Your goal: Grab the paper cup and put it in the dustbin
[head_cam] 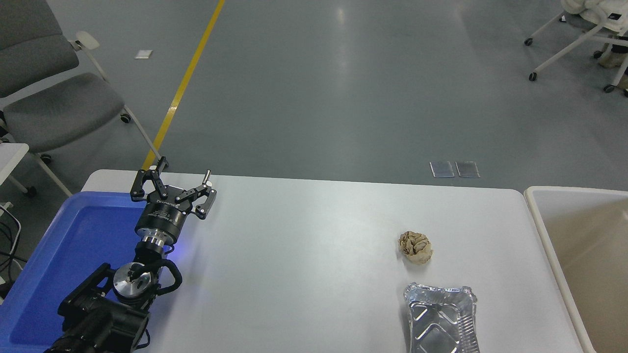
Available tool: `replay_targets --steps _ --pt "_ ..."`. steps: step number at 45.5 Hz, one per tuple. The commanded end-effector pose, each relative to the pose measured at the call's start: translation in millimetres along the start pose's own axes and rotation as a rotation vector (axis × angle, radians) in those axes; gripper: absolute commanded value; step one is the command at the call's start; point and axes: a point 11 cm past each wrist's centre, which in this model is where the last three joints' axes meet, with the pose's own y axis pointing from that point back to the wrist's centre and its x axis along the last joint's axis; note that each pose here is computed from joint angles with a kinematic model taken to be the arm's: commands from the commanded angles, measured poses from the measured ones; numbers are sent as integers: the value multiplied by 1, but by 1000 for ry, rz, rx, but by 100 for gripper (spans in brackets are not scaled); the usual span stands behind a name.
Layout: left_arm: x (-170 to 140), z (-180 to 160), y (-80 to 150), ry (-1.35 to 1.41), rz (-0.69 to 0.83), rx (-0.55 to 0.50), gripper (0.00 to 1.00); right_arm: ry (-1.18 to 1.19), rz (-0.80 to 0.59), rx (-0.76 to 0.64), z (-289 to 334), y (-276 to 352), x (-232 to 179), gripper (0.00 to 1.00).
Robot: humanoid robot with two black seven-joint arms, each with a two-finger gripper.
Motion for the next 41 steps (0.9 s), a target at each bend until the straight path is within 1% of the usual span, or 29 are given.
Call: replay_targets --steps 1,6,7,8,10,11,13,15,26,31,35,41 --pt "0 0 0 0 0 1 99 -30 -26 -69 40 1 -23 0" --pt "0 -1 0 1 0 2 99 -20 -30 -80 47 1 -27 0" --pt "0 0 0 0 0 1 99 -21 -36 -82 49 2 -30 5" --pt "0 0 0 -2 0 2 99 -20 -39 -82 49 2 -32 15" --pt "0 -1 0 1 0 2 99 -25 -40 -80 50 2 -33 44" --pt "0 0 0 0 0 1 99 -26 -40 -80 50 2 -33 56" --pt "0 -1 0 0 0 3 99 -26 -42 -81 50 2 -33 75" --pt "0 0 0 -2 0 2 99 -17 -43 -79 49 2 -33 100" --pt "0 0 0 0 0 1 99 -14 -52 -66 40 2 -36 100" --pt "0 0 0 -2 0 2 99 -22 -66 -40 25 2 -37 100" --pt "0 0 0 -2 0 2 99 -31 -139 -15 10 4 -61 100" --pt "0 0 0 -2 0 2 99 -56 -203 69 -38 9 -58 100"
